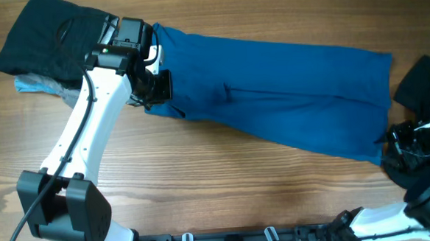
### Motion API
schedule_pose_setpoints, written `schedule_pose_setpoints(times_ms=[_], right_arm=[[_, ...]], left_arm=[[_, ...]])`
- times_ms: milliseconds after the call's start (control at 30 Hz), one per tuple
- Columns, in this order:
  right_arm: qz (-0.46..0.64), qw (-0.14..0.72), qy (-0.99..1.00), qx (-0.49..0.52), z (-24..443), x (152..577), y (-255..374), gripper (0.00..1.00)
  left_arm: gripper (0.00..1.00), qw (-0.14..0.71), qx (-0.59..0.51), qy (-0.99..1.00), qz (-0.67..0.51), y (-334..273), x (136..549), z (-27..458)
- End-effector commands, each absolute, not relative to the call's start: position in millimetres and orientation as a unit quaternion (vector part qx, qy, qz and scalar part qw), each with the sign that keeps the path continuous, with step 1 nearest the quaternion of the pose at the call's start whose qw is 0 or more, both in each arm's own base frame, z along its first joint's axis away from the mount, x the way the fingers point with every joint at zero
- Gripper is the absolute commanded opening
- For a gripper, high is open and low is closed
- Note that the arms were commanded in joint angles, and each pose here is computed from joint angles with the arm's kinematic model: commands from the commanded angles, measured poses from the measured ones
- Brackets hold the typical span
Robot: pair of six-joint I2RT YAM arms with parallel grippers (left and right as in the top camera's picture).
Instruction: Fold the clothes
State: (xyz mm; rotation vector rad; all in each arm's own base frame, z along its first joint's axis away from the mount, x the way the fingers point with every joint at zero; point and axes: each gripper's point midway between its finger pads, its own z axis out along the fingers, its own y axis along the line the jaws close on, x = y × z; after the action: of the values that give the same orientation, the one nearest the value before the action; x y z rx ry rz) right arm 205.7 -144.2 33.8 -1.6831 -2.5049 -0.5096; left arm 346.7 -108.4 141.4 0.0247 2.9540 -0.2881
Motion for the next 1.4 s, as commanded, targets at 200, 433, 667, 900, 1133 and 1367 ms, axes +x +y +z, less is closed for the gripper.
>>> schedule_pose_setpoints(times_ms=[200, 433, 667, 900, 1133, 1367], right_arm=[[-0.117, 0.053, -0.808, -0.574, 14, 182, -142, 0.56], [-0.115, 0.05, -0.796, -0.593, 5, 180, -140, 0.45], [-0.095, 0.042, -0.784, -0.612, -15, 172, -140, 0.28], [-0.111, 0.02, -0.805, -0.583, 24, 194, -155, 0.04], [-0.108, -0.036, -0.829, -0.548, 121, 225, -183, 0.04], [-0.176, -0.14, -0.834, -0.503, 145, 276, -188, 0.04]], left_arm=[[0.04, 0.104, 0.001, 0.99, -0.095, -104, 348, 152], [0.04, 0.104, 0.001, 0.99, -0.095, -104, 348, 152], [0.04, 0.104, 0.001, 0.99, -0.094, -104, 348, 152], [0.04, 0.087, 0.0, 0.992, -0.091, -102, 340, 151], [0.04, 0.01, -0.028, 0.997, -0.073, -94, 302, 146], [0.04, 0.063, -0.023, 0.994, -0.087, -100, 328, 149]])
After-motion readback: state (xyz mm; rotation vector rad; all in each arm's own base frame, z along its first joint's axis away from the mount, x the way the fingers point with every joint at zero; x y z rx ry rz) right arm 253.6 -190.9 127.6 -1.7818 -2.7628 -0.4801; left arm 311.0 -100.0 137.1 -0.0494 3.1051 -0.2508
